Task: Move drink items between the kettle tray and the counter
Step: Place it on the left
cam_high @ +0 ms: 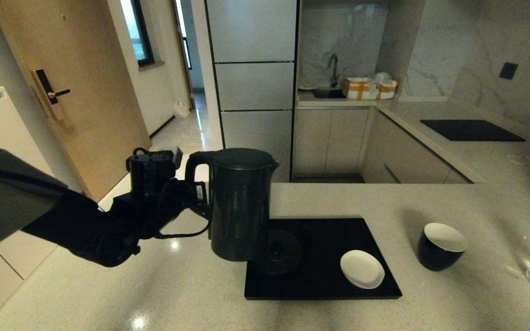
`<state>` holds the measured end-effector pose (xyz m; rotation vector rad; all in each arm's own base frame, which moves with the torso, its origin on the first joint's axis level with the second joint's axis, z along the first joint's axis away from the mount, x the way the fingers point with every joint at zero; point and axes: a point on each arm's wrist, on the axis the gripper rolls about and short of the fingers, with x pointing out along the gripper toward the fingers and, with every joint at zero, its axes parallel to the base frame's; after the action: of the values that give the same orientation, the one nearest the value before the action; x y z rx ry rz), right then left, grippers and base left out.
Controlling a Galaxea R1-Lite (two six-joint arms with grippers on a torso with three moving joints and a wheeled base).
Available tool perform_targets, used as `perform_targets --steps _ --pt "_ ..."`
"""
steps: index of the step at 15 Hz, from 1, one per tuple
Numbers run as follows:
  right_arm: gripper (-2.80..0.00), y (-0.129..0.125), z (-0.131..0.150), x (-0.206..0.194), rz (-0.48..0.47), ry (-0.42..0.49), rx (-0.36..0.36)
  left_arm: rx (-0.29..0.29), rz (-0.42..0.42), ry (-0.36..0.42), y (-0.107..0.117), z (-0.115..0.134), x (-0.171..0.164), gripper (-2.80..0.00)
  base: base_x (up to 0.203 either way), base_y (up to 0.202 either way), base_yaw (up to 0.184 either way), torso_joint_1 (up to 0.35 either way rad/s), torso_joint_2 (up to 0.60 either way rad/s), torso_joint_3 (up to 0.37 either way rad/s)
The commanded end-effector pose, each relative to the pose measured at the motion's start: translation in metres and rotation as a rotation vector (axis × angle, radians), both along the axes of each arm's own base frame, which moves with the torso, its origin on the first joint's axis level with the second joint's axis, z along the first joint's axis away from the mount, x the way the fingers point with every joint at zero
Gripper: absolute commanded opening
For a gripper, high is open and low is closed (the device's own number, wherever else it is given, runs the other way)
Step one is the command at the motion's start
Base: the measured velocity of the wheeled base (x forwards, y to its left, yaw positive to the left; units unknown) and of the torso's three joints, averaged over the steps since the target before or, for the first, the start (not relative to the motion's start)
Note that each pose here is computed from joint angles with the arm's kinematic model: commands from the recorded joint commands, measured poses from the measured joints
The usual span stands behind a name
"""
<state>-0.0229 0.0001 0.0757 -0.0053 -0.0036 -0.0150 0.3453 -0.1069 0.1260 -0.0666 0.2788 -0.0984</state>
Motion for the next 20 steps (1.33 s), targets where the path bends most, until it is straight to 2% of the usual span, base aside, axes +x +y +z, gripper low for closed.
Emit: perform_targets --steps 1,2,5,8,11,13,17,18,20 --pt "-2.80 0.000 0.000 0.000 0.000 -0.001 -0.001 0.039 0.054 0.032 0.033 -0.007 -0.009 -2.80 0.000 0.000 0.000 0.000 0.00 0.000" --pt "-2.80 0.000 0.000 0.000 0.000 -0.001 -0.001 0.045 0.048 0.030 0.035 -0.007 -0.010 -2.80 0.000 0.000 0.000 0.000 0.00 0.000" --pt "-2.80 0.000 0.000 0.000 0.000 -0.001 -0.001 0.061 0.086 0.083 0.067 -0.023 -0.018 -2.80 0.000 0.000 0.000 0.000 0.00 0.000" --pt "-2.80 0.000 0.000 0.000 0.000 -0.001 -0.001 0.102 0.068 0.058 0.073 -0.039 -0.022 -2.80 0.000 0.000 0.000 0.000 0.00 0.000" --pt "-2.80 0.000 0.000 0.000 0.000 -0.001 -0.001 0.164 0.068 0.077 0.080 -0.057 -0.023 -2.80 0.000 0.000 0.000 0.000 0.00 0.000" --pt "-2.80 0.000 0.000 0.000 0.000 -0.001 -0.001 0.175 0.064 0.055 0.080 -0.061 -0.025 -2.80 0.000 0.000 0.000 0.000 0.00 0.000" --pt "-2.80 0.000 0.000 0.000 0.000 -0.001 -0.001 0.205 0.053 0.084 0.081 -0.087 -0.038 -2.80 0.000 0.000 0.000 0.000 0.00 0.000" --pt "-2.80 0.000 0.000 0.000 0.000 -0.001 -0.001 0.207 0.051 0.083 0.080 -0.088 -0.039 0.00 0.000 0.000 0.000 0.000 0.00 0.000" --pt "-2.80 0.000 0.000 0.000 0.000 -0.001 -0.001 0.210 0.039 0.092 0.079 -0.096 -0.047 0.00 0.000 0.000 0.000 0.000 0.00 0.000"
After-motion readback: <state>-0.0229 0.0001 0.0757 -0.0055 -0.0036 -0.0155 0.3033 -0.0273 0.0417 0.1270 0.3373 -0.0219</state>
